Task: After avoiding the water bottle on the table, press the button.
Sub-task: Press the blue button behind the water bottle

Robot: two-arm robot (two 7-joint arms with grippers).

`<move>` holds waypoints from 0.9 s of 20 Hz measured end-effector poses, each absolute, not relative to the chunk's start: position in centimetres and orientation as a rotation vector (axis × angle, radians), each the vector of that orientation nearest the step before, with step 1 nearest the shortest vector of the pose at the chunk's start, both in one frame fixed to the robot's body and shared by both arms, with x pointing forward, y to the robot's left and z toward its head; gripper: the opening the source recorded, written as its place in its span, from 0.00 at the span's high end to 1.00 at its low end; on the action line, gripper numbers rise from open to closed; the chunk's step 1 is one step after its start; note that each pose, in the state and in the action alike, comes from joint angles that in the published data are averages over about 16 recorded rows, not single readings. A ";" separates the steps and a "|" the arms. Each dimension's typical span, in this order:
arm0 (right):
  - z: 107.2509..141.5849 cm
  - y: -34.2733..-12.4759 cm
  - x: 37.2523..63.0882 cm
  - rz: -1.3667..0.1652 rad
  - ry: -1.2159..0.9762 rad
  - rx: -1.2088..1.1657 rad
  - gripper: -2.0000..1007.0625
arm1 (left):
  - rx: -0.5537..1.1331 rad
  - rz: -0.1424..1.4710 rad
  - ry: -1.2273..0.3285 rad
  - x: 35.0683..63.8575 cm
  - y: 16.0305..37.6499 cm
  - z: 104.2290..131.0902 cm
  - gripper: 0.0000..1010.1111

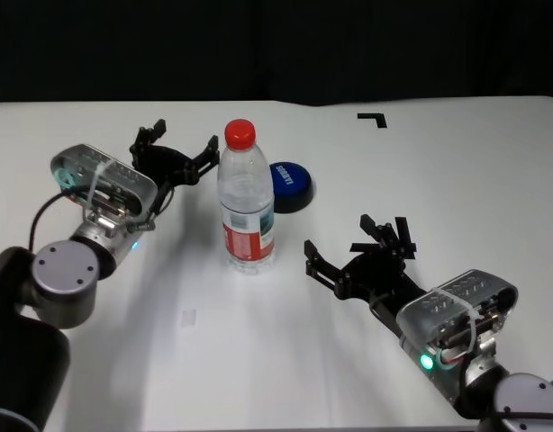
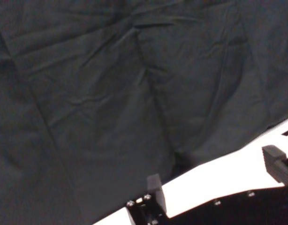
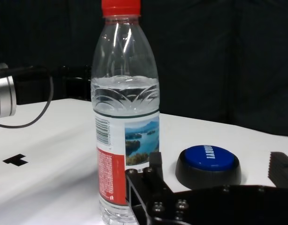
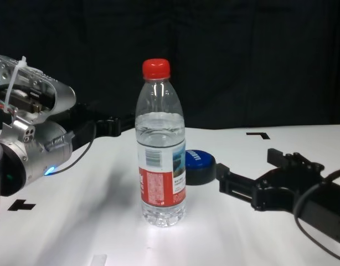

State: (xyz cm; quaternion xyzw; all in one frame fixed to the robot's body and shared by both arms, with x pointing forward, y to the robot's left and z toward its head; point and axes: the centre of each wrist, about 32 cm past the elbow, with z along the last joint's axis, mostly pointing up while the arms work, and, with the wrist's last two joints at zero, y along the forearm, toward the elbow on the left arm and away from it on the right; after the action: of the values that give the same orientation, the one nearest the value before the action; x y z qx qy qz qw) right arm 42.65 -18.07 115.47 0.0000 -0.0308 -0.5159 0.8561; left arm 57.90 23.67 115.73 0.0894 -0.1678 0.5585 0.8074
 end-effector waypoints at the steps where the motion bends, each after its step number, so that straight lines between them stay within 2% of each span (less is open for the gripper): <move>1: 115.5 -18.1 42.6 -1.084 -0.065 0.000 0.00 | 0.191 1.194 -0.358 57.9 23.6 115.7 0.01; 18: 115.5 -18.1 42.6 -1.084 -0.065 0.000 0.00 | 0.186 1.186 -0.345 58.6 23.1 115.4 0.01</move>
State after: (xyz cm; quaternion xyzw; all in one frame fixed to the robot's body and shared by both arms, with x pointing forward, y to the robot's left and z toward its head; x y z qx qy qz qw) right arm 42.65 -18.07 115.47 0.0000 -0.0308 -0.5159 0.8561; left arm 58.59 23.14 115.37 0.0870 -0.1615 0.5553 0.8111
